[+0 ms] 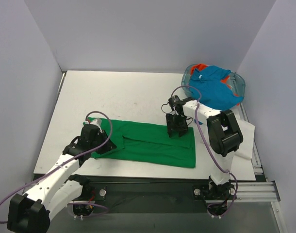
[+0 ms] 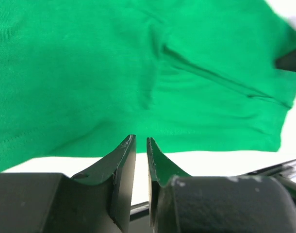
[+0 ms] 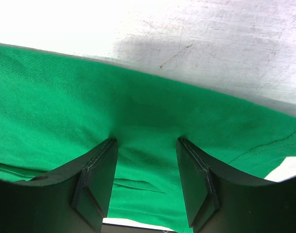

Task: Fold and stack the t-shirts
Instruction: Fold the other side of the tshirt into a rectangle, then rotate the tshirt 90 degrees

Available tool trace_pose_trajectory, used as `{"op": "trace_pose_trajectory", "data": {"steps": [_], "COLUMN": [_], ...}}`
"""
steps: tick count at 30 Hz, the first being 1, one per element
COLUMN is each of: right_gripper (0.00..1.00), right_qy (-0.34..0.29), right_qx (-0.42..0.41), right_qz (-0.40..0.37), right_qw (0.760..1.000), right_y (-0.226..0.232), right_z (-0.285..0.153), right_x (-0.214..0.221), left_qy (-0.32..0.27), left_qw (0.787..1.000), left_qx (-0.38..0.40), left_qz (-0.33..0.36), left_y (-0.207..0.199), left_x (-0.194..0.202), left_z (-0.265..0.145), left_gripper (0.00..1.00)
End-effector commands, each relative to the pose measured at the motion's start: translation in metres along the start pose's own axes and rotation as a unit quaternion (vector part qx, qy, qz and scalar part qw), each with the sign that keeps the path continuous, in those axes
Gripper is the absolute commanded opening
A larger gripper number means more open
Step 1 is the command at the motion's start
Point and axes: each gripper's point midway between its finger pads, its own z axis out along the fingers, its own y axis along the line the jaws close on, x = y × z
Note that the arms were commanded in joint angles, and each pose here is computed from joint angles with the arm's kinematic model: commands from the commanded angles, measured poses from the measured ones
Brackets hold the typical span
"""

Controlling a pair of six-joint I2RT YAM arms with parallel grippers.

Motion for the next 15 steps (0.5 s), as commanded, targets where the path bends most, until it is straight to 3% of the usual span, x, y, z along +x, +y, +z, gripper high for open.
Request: {"op": "trace_pose_trajectory", "data": {"steps": [1,9,15], "right_gripper": [0.52,0.52,0.52], "right_qy": [0.005,-0.023,-0.019], "right_qx": [-0.003,0.0,0.025], "right_qz": [0.002,0.005,0.001], "right_qw": [1.0,1.0,1.0], "right_y": [0.001,-0.002,-0.013], "right_z": [-0.009,-0.024,-0.018], "right_x": [0.009,0.002,0.004], "left_qy": [-0.03,-0.038,-0.024], "left_qw": [0.999,0.993,0.99], "left_qx": [0.035,-0.06,-0.102], "left_qz": [-0.016,-0.09,-0.097], "left_y": [-0.023,0.004,0.031], "left_x": [-0.016,-0.022,-0.033], "left_z": [-0.022,-0.023,0.006], "left_gripper": [0.26,0.25,0.26]}}
